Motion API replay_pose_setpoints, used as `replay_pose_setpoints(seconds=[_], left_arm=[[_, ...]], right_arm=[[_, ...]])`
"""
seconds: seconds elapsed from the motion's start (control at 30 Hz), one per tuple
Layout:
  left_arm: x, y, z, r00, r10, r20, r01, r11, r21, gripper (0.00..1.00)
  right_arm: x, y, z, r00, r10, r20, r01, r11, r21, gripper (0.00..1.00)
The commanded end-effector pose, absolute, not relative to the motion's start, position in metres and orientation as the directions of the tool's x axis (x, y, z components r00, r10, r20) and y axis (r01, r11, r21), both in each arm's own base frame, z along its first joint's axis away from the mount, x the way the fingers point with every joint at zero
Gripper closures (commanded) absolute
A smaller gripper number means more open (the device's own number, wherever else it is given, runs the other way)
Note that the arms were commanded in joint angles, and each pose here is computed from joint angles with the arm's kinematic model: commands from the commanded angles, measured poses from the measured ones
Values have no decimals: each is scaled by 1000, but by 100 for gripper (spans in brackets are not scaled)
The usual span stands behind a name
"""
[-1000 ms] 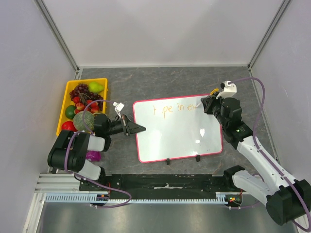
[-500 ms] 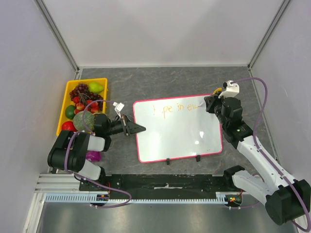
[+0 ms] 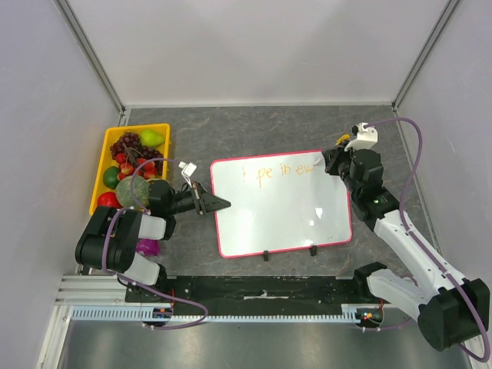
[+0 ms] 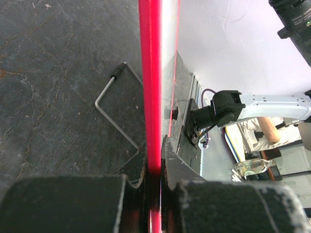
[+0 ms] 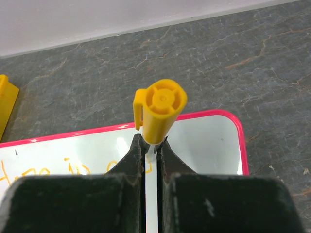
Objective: Write a sentence on the whiteboard
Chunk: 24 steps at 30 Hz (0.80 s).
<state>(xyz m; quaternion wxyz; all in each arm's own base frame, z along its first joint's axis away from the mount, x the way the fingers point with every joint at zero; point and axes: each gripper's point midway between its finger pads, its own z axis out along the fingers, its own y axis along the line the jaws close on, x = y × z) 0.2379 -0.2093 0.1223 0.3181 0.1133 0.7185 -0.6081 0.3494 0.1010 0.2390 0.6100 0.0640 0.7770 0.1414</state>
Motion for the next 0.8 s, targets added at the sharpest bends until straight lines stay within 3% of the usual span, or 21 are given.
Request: replay_pose_setpoints(seconds=[0.0, 0.77], left_arm=[[253, -205, 108, -690, -218, -690, 615, 325, -719, 98], [253, -205, 108, -693, -217, -688, 613, 325, -720, 98]], right_arm=[[352, 109, 244, -251, 263, -932, -123, 946, 300, 100], [327, 103, 199, -350, 220, -911, -109, 956, 272, 100]])
